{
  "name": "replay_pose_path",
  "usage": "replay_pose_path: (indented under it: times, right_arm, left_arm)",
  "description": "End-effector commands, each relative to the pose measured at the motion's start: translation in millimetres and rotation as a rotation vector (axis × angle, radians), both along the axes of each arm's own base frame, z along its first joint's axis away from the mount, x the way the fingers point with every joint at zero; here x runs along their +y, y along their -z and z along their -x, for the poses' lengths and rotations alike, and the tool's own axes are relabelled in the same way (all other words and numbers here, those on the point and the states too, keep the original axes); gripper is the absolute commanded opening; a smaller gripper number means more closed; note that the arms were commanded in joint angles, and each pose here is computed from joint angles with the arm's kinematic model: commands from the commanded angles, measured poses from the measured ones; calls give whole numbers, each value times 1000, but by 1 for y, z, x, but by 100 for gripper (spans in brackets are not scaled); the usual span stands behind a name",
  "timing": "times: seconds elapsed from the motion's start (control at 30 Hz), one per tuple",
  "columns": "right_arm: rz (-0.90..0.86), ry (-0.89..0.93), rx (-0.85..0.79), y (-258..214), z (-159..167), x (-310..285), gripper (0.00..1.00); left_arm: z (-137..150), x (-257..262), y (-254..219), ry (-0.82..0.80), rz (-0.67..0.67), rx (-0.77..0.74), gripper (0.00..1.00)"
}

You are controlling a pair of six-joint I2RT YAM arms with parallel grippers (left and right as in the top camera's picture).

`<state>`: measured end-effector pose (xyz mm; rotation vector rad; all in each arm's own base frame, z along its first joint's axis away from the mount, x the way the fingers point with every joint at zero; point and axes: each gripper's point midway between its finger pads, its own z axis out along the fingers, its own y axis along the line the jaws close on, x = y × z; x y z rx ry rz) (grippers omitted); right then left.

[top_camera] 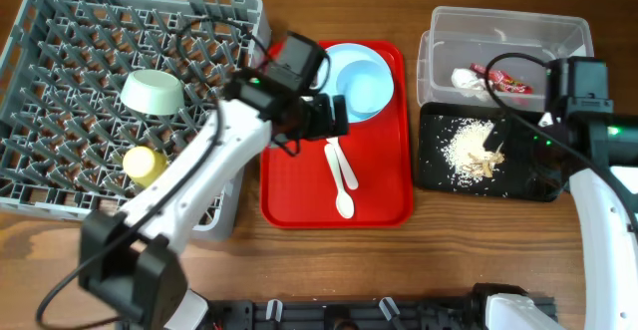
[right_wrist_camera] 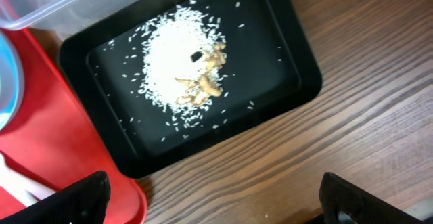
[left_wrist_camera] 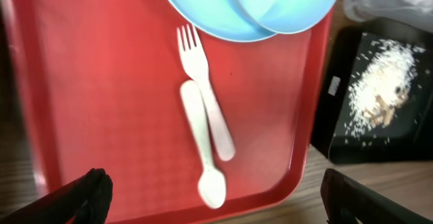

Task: Sort waste into correct bins and load items into the dishwasher rack
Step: 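Move the left gripper to the tray and grasp the light blue bowl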

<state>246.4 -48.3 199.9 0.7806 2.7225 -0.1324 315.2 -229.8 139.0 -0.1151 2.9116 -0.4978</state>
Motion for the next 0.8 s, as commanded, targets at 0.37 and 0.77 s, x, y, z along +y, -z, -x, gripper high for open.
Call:
replay_pose_path:
  times: [0.37,0.77]
  right_arm:
    - [-11,-18,4,0,2,-5,100]
    - [-19,-46,7,0,2,-2,100]
  left_arm:
    - [-80,-48,-19,418,-115,-474,100]
    - [-103,-101,-4,666,-169,-687,99]
